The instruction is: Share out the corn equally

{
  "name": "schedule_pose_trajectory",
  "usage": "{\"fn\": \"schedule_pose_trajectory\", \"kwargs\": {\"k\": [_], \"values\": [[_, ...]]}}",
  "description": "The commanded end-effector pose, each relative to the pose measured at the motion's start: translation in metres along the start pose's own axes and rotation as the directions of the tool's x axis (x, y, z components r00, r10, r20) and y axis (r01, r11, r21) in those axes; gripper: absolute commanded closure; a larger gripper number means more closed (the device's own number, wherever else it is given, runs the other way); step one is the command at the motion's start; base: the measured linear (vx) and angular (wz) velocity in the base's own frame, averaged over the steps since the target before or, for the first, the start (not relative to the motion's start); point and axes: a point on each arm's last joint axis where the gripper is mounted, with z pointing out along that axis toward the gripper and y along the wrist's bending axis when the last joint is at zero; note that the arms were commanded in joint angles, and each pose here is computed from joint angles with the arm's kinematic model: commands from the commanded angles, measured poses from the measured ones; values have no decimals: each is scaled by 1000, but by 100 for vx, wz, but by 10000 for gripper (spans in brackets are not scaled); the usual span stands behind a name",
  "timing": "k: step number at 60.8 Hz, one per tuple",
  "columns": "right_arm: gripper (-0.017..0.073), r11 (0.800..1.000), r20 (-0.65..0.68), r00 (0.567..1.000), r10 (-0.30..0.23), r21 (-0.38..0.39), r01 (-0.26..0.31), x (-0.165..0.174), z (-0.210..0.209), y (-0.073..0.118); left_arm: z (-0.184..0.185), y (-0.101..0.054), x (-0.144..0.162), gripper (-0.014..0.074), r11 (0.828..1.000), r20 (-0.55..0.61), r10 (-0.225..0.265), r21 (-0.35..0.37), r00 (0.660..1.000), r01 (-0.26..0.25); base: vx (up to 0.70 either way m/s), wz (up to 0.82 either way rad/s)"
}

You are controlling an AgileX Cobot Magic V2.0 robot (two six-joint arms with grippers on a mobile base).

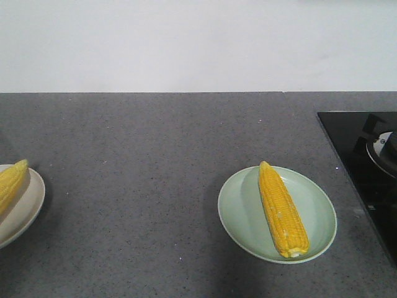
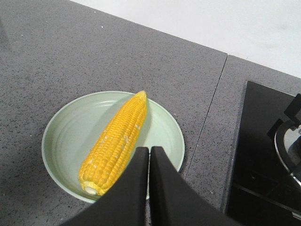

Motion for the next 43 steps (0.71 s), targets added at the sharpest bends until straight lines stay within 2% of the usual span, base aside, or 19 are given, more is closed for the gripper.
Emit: {"fn": "schedule_pose_trajectory", "kwargs": {"k": [1, 43], "values": [[564, 1000, 75, 997, 6, 30, -8, -12, -3, -3, -3, 3, -16, 601, 999, 120, -19, -38, 993, 24, 0, 0], [564, 1000, 71, 997, 7, 27, -9, -12, -3, -3, -3, 2, -14, 601, 999, 99, -19, -28, 995, 22, 0, 0]]}}
